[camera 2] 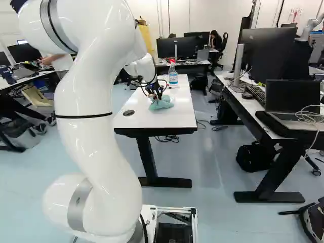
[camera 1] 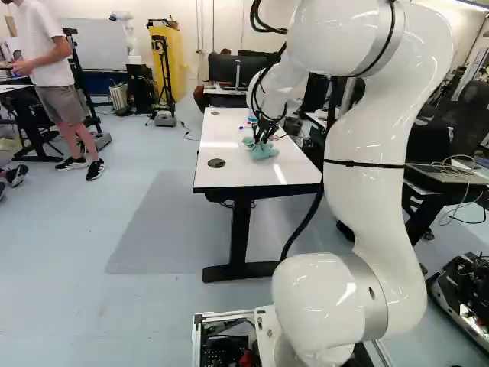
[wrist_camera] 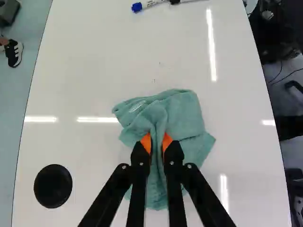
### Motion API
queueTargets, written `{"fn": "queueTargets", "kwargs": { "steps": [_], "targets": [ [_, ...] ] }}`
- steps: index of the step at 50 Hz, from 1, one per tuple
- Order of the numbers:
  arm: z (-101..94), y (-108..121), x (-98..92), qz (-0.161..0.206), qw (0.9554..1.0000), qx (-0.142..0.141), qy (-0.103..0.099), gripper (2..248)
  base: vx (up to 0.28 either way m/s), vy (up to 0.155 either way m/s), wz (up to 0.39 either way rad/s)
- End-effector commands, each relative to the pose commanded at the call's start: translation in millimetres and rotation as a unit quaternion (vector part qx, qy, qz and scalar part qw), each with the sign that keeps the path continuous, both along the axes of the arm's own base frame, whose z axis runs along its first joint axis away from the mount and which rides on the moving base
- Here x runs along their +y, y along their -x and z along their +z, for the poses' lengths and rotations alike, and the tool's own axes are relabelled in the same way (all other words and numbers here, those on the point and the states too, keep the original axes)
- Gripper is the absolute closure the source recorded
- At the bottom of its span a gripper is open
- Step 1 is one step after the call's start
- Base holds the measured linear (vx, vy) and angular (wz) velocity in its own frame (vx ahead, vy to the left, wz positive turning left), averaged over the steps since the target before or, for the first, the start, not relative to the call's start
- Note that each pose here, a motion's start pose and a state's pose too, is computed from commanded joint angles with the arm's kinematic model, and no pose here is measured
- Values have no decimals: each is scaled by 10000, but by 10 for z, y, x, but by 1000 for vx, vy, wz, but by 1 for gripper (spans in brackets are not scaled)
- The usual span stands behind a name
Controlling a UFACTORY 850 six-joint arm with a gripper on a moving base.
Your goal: Clean the table with the green towel
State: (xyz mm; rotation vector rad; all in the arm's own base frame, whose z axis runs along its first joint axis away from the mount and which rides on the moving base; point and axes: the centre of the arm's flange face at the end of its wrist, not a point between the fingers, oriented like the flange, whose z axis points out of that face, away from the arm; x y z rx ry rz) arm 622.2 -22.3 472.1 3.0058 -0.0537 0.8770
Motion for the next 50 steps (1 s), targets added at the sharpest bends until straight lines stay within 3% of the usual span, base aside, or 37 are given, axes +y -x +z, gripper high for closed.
{"fn": "queueTargets", "kwargs": {
  "steps": [19, 50],
  "targets": [
    [12, 218, -26, -28, 10000, 68, -3, 202, 0, 0, 0],
    [12, 219, -22, -25, 10000, 68, -3, 202, 0, 0, 0]
  ]
}}
